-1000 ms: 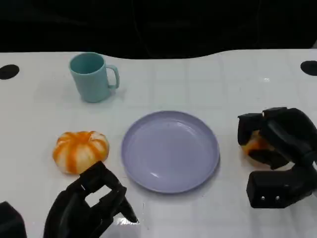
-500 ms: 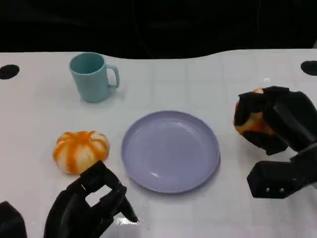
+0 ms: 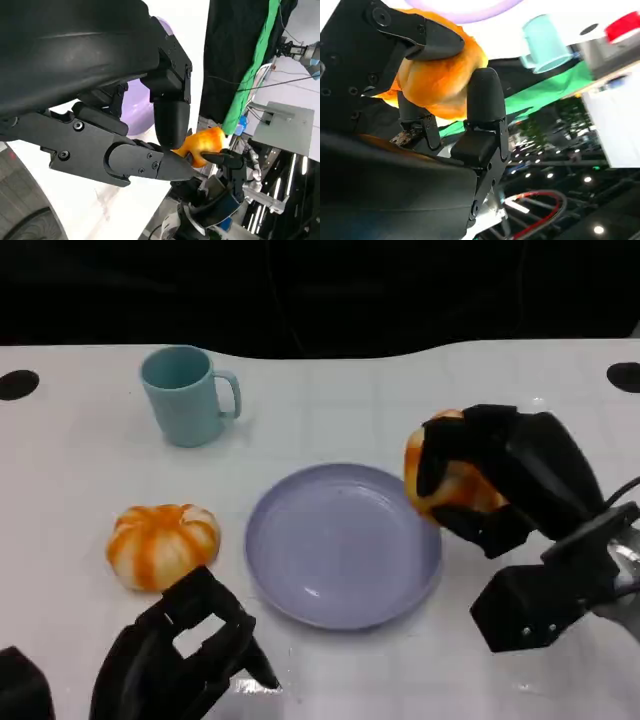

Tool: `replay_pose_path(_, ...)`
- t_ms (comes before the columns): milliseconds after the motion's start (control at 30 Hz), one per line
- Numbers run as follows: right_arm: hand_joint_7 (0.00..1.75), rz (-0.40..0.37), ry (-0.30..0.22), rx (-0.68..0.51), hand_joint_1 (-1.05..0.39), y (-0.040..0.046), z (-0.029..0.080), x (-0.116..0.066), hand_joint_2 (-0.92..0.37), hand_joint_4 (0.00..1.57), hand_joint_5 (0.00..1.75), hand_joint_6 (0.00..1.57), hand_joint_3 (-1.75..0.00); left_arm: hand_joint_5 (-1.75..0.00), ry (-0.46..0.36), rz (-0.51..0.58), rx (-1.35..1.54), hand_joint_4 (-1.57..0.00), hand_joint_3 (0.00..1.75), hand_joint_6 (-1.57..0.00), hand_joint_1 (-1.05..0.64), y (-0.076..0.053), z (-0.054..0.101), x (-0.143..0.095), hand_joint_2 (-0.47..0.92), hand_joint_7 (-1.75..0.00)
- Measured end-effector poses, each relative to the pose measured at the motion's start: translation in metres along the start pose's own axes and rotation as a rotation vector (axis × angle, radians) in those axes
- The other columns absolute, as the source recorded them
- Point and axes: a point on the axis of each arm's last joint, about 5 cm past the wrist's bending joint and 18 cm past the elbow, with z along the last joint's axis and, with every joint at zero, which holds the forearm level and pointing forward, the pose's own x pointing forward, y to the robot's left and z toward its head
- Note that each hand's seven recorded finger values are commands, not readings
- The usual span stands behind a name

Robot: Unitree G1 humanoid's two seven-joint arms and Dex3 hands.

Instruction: Grasp the bread from the table and place it into the plate.

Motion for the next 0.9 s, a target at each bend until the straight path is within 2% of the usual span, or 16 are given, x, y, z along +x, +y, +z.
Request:
replay_pose_path(200, 1.74, 0.034, -0.046, 0.060, -0.04, 0.0108, 0.010, 0.006, -0.15, 1.04, 1.75, 0.80, -1.52, -1.75, 0.001, 0.001, 0.001, -0.70, 0.20, -0.56, -0.59, 0.000, -0.001, 0.000, 0.92, -1.60)
replay_pose_path(267, 1.67, 0.049, -0.057, 0.078, -0.03, 0.0169, 0.013, 0.009, -0.13, 1.04, 1.75, 0.83, -1.52, -1.75, 0.001, 0.001, 0.002, -0.70, 0.20, -0.56, -0.58, 0.000, -0.001, 0.000, 0.92, -1.61)
replay_pose_path(367, 1.65, 0.074, -0.066, 0.097, -0.02, 0.0248, 0.017, 0.012, -0.13, 1.03, 1.75, 0.84, -1.51, -1.75, 0.001, 0.000, 0.001, -0.71, 0.20, -0.56, -0.58, 0.000, -0.001, 0.000, 0.92, -1.61)
replay_pose_path(433, 1.66, 0.089, -0.077, 0.100, -0.02, 0.0285, 0.020, 0.016, -0.14, 1.03, 1.75, 0.83, -1.50, -1.75, 0.001, 0.001, 0.001, -0.71, 0.20, -0.57, -0.58, 0.000, -0.001, 0.000, 0.92, -1.61)
replay_pose_path(500, 1.57, 0.106, -0.088, 0.097, -0.05, 0.0312, 0.021, 0.018, -0.15, 1.03, 1.75, 0.86, -1.50, -1.75, 0.001, 0.001, 0.001, -0.71, 0.20, -0.57, -0.58, 0.000, -0.001, 0.000, 0.92, -1.61)
replay_pose_path(633, 1.51, 0.151, -0.081, 0.118, -0.02, 0.0430, 0.023, 0.020, -0.21, 1.00, 1.75, 0.88, -1.46, -1.75, 0.000, 0.000, 0.000, -0.70, 0.19, -0.57, -0.58, 0.000, -0.001, 0.000, 0.92, -1.60)
replay_pose_path(667, 1.46, 0.163, -0.077, 0.128, -0.02, 0.0460, 0.023, 0.019, -0.23, 0.98, 1.75, 0.89, -1.43, -1.75, 0.000, 0.000, 0.000, -0.70, 0.19, -0.57, -0.58, 0.000, -0.001, 0.000, 0.92, -1.60)
replay_pose_path(700, 1.27, 0.173, -0.073, 0.136, -0.03, 0.0487, 0.024, 0.018, -0.28, 0.97, 1.65, 0.91, -1.38, -1.75, 0.000, 0.000, 0.000, -0.70, 0.19, -0.57, -0.58, 0.000, -0.001, 0.000, 0.92, -1.60)
replay_pose_path(733, 1.16, 0.183, -0.072, 0.145, -0.04, 0.0510, 0.024, 0.018, -0.30, 0.97, 1.60, 0.94, -1.35, -1.75, 0.001, 0.000, 0.001, -0.70, 0.19, -0.57, -0.59, 0.000, -0.001, 0.000, 0.92, -1.60)
replay_pose_path(767, 0.96, 0.192, -0.070, 0.150, -0.07, 0.0527, 0.024, 0.018, -0.36, 0.92, 1.45, 0.90, -1.15, -1.75, 0.002, 0.000, 0.004, -0.70, 0.19, -0.57, -0.59, 0.000, -0.001, 0.000, 0.92, -1.60)
replay_pose_path(833, 0.79, 0.210, -0.071, 0.153, -0.09, 0.0544, 0.023, 0.018, -0.42, 0.89, 1.34, 0.89, -0.98, -1.75, 0.003, 0.002, 0.005, -0.70, 0.18, -0.57, -0.58, 0.000, -0.001, 0.000, 0.92, -1.60)
replay_pose_path(867, 0.66, 0.217, -0.070, 0.150, -0.13, 0.0544, 0.022, 0.019, -0.48, 0.80, 1.24, 0.80, -0.83, -1.75, 0.002, 0.002, 0.005, -0.70, 0.18, -0.57, -0.59, -0.001, -0.001, 0.000, 0.92, -1.60)
replay_pose_path(900, 0.46, 0.225, -0.070, 0.149, -0.23, 0.0540, 0.022, 0.019, -0.61, 0.59, 0.99, 0.67, -0.60, -1.75, 0.002, 0.003, 0.004, -0.70, 0.19, -0.57, -0.58, -0.001, -0.001, 0.000, 0.92, -1.60)
